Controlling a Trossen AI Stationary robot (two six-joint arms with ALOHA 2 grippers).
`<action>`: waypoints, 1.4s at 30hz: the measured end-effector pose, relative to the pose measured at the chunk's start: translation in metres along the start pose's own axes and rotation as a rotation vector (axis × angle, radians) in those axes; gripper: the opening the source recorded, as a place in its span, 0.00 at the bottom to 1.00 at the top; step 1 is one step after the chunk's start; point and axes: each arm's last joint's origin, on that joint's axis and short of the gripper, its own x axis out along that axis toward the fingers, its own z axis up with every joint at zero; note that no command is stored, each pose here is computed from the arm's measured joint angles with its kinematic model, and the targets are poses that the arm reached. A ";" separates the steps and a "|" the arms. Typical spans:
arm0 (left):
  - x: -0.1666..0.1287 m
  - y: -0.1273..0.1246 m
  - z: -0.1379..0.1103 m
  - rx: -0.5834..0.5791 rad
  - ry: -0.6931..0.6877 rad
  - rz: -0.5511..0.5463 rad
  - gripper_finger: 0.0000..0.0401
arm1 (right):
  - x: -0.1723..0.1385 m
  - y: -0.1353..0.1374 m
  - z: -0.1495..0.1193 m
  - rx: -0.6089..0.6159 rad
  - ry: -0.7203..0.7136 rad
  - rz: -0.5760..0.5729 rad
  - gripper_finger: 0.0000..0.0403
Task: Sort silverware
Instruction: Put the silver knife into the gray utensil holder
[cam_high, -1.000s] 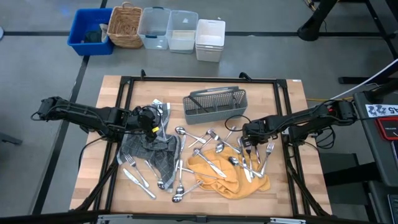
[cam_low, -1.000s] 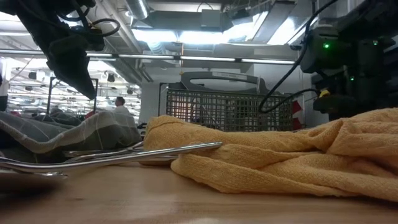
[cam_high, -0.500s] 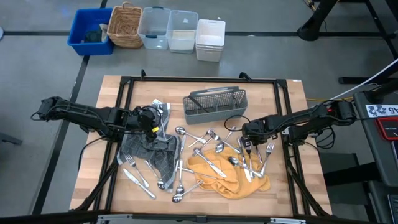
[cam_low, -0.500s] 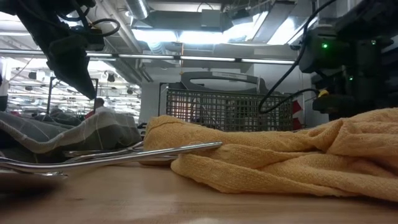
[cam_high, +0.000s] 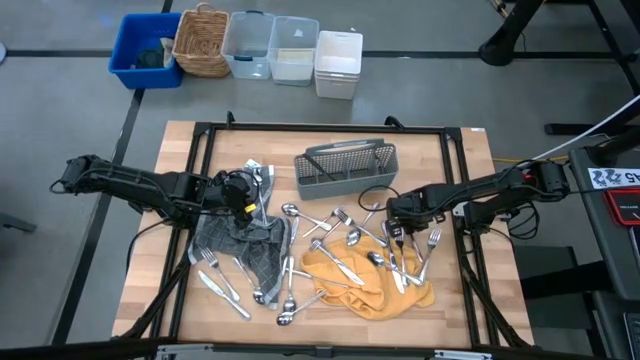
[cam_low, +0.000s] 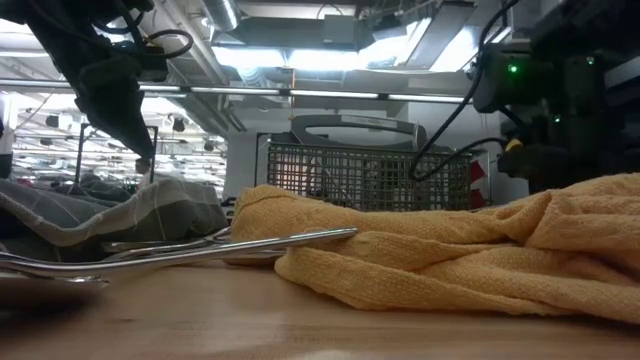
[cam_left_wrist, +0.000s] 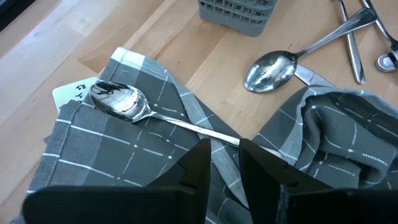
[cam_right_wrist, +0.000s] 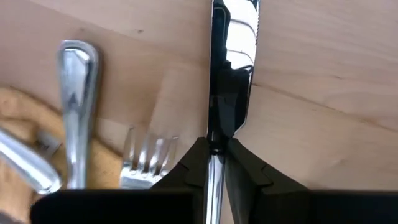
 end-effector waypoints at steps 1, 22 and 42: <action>0.000 0.000 0.000 0.000 -0.001 0.000 0.18 | -0.001 0.001 0.000 -0.011 0.002 0.005 0.10; 0.000 0.000 0.000 0.000 0.000 0.000 0.18 | -0.037 0.016 0.001 -0.099 0.026 -0.017 0.10; 0.000 0.000 0.000 -0.001 0.000 0.000 0.18 | -0.141 0.080 0.016 -0.417 -0.350 0.374 0.10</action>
